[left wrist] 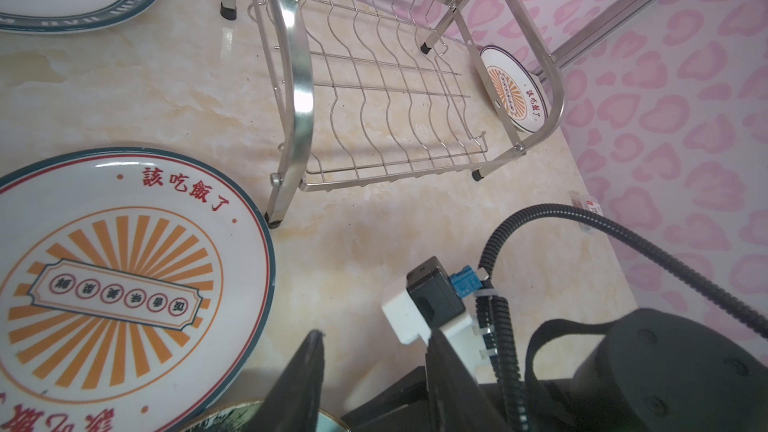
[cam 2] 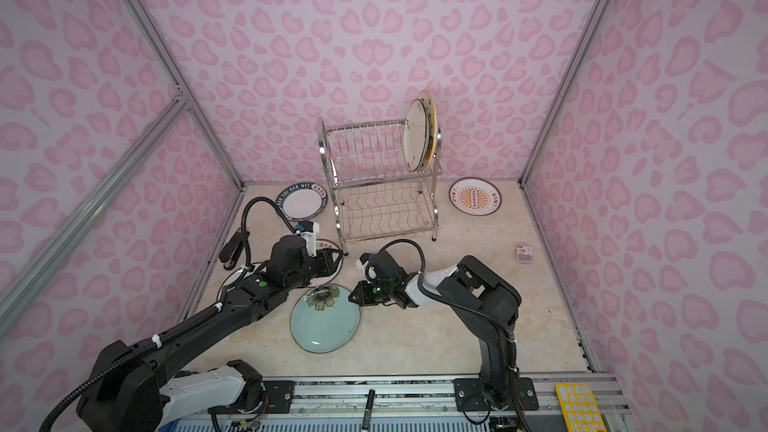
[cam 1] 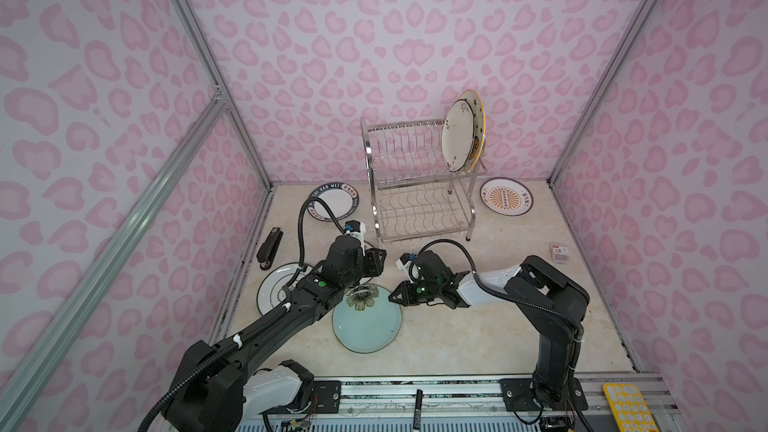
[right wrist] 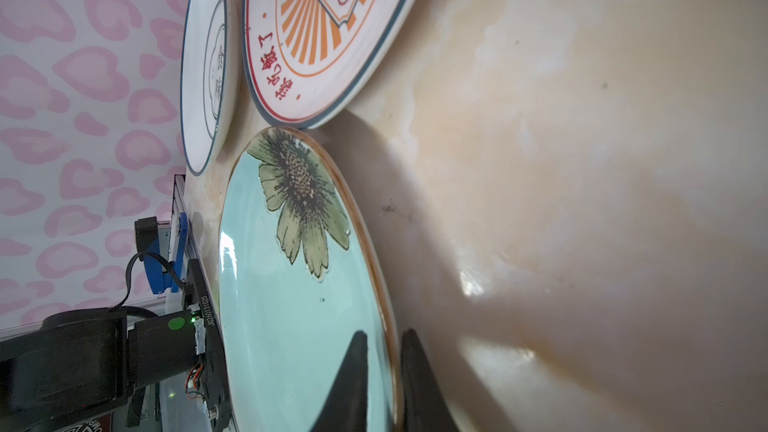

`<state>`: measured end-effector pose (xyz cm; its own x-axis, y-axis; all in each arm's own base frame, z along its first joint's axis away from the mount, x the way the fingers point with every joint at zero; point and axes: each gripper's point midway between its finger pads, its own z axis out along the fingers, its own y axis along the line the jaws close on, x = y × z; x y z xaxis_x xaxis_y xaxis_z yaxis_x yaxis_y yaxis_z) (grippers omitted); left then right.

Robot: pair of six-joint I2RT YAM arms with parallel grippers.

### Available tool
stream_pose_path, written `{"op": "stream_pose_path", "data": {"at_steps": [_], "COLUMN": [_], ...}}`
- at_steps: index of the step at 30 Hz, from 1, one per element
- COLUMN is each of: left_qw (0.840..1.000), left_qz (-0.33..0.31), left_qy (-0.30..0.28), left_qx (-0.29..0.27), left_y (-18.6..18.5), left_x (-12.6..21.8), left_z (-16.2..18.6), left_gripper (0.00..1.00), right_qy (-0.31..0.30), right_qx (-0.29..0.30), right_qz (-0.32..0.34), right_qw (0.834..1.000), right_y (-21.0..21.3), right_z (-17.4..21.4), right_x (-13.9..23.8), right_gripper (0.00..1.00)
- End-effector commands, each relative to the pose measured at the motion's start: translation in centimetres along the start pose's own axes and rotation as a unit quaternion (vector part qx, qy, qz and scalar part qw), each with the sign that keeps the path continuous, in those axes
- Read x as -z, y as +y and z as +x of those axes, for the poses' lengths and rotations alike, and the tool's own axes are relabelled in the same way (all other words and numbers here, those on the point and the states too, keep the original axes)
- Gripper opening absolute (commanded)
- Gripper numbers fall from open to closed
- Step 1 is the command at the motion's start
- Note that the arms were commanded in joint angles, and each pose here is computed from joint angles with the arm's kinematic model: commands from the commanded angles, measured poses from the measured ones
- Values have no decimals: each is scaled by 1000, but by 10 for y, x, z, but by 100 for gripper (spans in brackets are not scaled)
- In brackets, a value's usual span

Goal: Load the plates into the dish rack
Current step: 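Grip the sunflower plate's rim with the right gripper and drag it toward the left gripper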

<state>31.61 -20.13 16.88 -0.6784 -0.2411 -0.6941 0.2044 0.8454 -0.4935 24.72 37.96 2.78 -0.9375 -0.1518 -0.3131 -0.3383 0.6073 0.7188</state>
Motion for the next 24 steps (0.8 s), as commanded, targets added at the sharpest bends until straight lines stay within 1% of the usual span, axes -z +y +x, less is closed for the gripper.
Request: {"op": "stream_pose_path", "data": {"at_steps": [1, 15, 24], "left_qw": [1000, 1000, 1000], "left_qz": [4, 1, 1], "left_qy": [-8, -8, -7], "left_qx": [-1, -1, -1], "left_y": [-2, 0, 0], "left_x": [2, 2, 1], "left_z": [-4, -2, -2], "left_gripper": [44, 44, 44], "right_qy": [5, -7, -24], "right_qx": [0, -14, -30], "right_qz": [2, 7, 26], "right_qw": [1000, 1000, 999], "right_y": [-3, -12, -32], "right_z": [2, 0, -3], "right_x": [-1, 10, 28], "right_gripper": [14, 7, 5]}}
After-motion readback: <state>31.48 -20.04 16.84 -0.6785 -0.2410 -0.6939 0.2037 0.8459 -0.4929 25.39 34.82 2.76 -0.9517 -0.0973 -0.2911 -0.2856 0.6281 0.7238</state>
